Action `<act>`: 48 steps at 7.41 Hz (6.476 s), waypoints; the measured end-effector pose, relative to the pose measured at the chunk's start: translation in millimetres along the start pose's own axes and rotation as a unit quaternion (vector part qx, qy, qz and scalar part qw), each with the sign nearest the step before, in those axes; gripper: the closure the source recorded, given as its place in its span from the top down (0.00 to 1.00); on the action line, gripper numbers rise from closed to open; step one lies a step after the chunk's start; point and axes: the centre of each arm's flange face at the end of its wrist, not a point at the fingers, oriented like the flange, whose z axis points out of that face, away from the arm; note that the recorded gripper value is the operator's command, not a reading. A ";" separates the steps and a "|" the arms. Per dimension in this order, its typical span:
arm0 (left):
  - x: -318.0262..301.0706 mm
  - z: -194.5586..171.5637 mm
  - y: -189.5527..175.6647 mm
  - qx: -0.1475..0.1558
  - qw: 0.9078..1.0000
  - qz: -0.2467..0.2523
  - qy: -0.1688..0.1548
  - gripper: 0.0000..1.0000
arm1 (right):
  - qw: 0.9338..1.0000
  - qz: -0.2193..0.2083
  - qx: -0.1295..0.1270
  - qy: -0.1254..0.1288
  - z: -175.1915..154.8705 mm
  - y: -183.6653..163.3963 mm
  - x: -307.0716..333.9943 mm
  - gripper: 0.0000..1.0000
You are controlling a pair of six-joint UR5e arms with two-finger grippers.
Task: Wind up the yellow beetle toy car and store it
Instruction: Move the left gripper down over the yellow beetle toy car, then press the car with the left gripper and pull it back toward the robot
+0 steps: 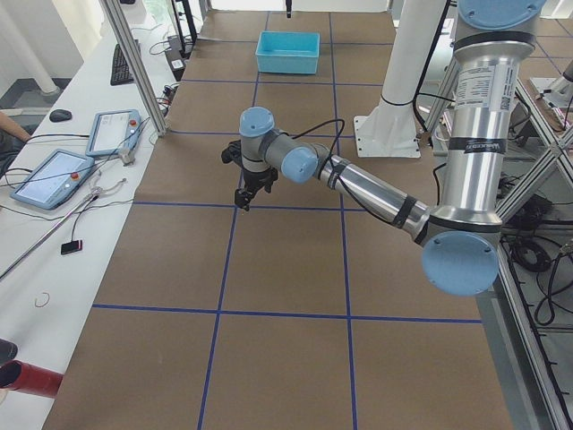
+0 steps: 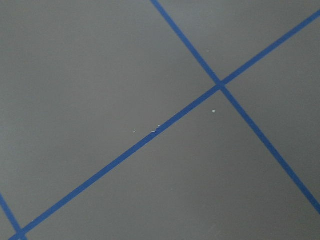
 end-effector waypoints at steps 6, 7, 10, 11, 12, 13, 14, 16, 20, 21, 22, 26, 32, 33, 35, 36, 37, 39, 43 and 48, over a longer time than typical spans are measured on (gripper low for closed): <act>223.9 70.1 -99.3 -0.037 0.982 0.184 0.037 1.00 | 1.000 0.000 0.000 0.000 -0.5 0.0 -0.5 1.00; 234.0 72.0 -106.3 -0.034 0.980 0.191 0.040 1.00 | 1.000 0.000 0.000 0.000 -0.4 0.0 -0.4 1.00; 247.5 82.9 -143.8 0.019 0.971 0.238 0.004 1.00 | 1.000 0.000 0.000 0.000 -0.3 0.1 0.3 1.00; 258.4 90.9 -160.5 0.036 0.964 0.262 -0.017 1.00 | 1.000 0.001 0.000 0.000 -0.4 0.2 0.4 1.00; 270.5 100.8 -177.2 0.042 0.960 0.276 -0.034 0.99 | 1.000 0.000 0.000 -0.001 -0.5 0.1 0.3 1.00; 279.3 110.0 -187.0 0.042 0.957 0.284 -0.043 0.98 | 1.000 0.001 0.000 -0.001 -0.2 0.2 0.6 1.00; 281.9 118.5 -190.8 0.037 0.951 0.305 -0.046 0.98 | 1.000 0.001 0.000 0.000 0.3 0.3 1.1 1.00; 287.7 141.3 -191.0 0.016 0.932 0.360 -0.043 0.98 | 1.000 0.002 -0.001 0.000 1.0 0.4 2.0 1.00; 303.5 170.5 -195.9 0.006 0.929 0.369 -0.013 0.98 | 1.000 0.002 -0.001 0.000 1.0 0.5 2.0 1.00; 304.1 176.6 -199.5 0.005 0.930 0.368 -0.010 0.97 | 1.000 0.002 -0.001 0.000 1.1 0.7 2.1 1.00; 305.0 181.4 -204.3 0.006 0.930 0.368 -0.009 0.79 | 1.000 0.002 -0.001 0.000 1.0 0.7 2.0 1.00; 294.4 177.4 -214.8 0.012 0.932 0.361 -0.011 0.00 | 1.000 0.002 -0.002 0.001 1.5 1.9 2.7 1.00; 193.1 108.6 -151.3 0.039 0.946 0.323 0.001 0.00 | 1.000 0.003 -0.002 -0.001 1.3 3.8 2.5 1.00; 188.5 106.6 -129.1 0.049 0.943 0.329 0.003 0.00 | 1.000 0.003 -0.002 -0.001 1.5 3.9 2.6 1.00; 178.3 115.9 -104.0 0.073 0.937 0.341 0.006 0.00 | 1.000 0.004 -0.003 0.000 1.9 4.4 3.1 1.00; 172.9 123.5 -97.1 0.076 0.936 0.343 0.008 0.00 | 1.000 0.003 -0.002 0.000 1.4 4.3 2.6 1.00; 166.9 134.1 -94.0 0.083 0.933 0.350 0.009 0.00 | 1.000 0.002 -0.001 -0.001 0.5 3.9 1.7 1.00; 151.0 157.3 -90.1 0.102 0.920 0.378 0.019 0.00 | 1.000 0.001 0.000 -0.002 -1.0 3.4 0.0 1.00; 138.6 166.2 -83.1 0.100 0.918 0.383 0.023 0.00 | 1.000 0.000 0.001 -0.004 -1.7 3.3 -1.0 1.00; 130.2 173.3 -67.4 0.089 0.921 0.379 0.025 0.00 | 1.000 0.001 0.000 -0.003 -0.6 3.7 0.2 1.00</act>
